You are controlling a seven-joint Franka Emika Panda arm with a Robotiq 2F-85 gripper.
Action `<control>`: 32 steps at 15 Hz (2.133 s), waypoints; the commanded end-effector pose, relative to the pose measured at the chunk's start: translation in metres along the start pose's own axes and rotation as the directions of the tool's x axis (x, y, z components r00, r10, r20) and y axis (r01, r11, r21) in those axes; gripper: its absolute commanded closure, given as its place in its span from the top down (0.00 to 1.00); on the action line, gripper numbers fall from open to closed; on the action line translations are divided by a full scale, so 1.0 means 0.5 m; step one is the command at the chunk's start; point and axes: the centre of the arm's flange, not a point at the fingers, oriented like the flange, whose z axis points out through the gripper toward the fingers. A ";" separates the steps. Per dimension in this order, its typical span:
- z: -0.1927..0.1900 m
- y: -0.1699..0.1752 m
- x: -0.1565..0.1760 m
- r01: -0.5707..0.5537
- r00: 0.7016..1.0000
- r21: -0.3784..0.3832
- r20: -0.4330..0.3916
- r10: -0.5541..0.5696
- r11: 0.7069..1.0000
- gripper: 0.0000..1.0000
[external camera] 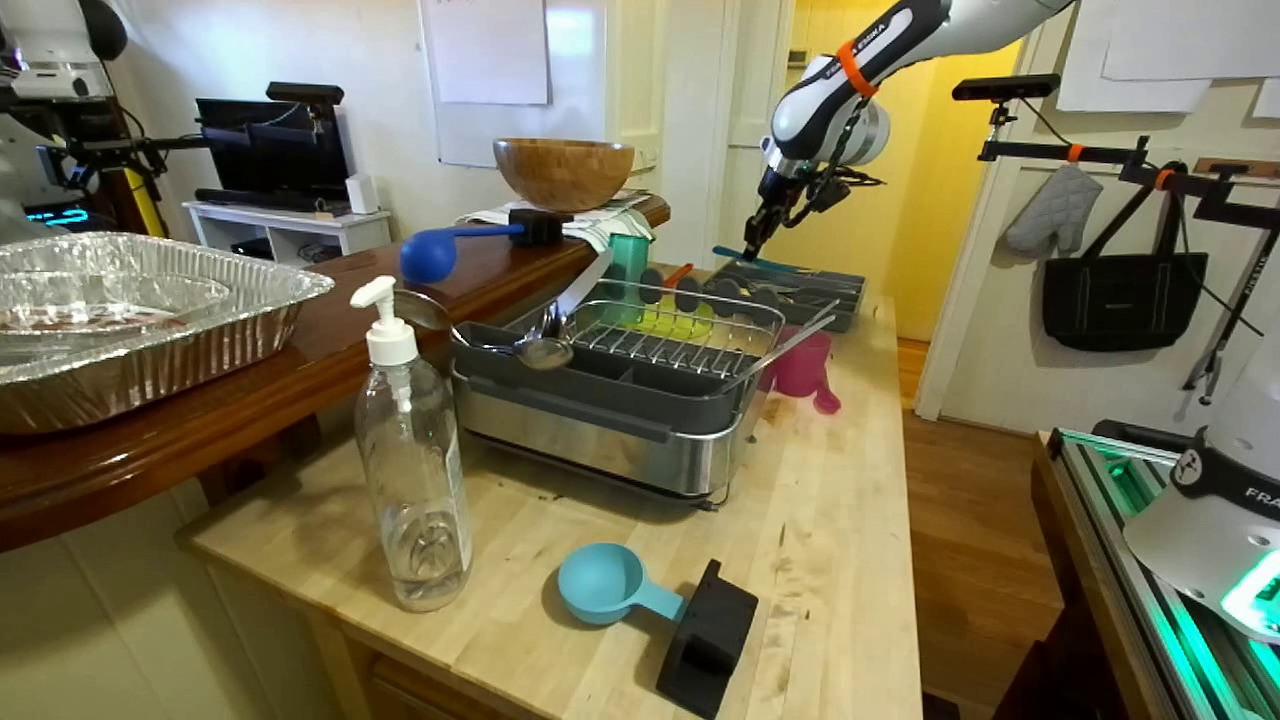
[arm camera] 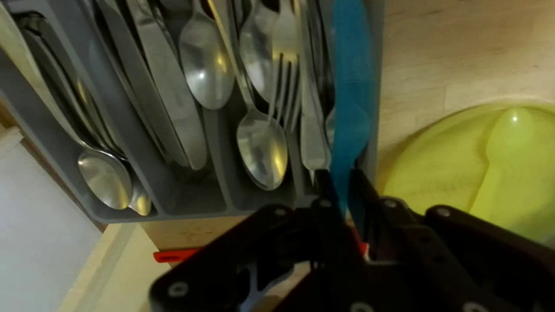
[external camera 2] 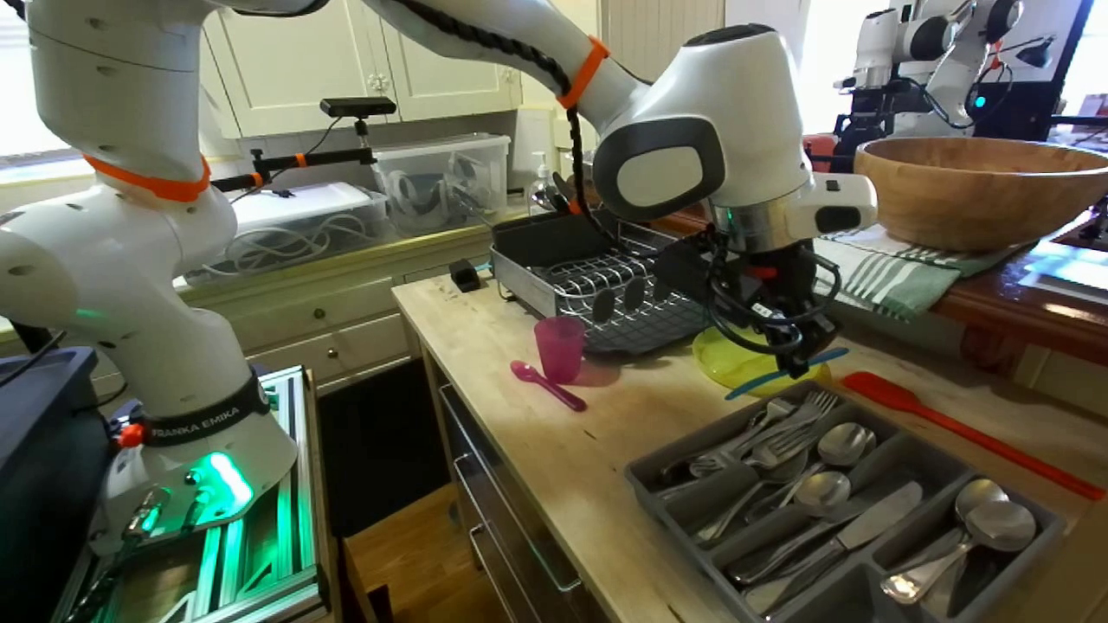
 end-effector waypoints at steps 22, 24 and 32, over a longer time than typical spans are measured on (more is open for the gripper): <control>0.120 0.225 -0.074 -0.033 0.997 -0.150 0.059 0.042 0.988 0.04; 0.130 0.221 -0.071 -0.015 0.997 -0.148 0.068 0.025 0.989 0.04; 0.134 0.209 -0.054 0.033 0.996 -0.150 0.081 -0.021 0.988 0.47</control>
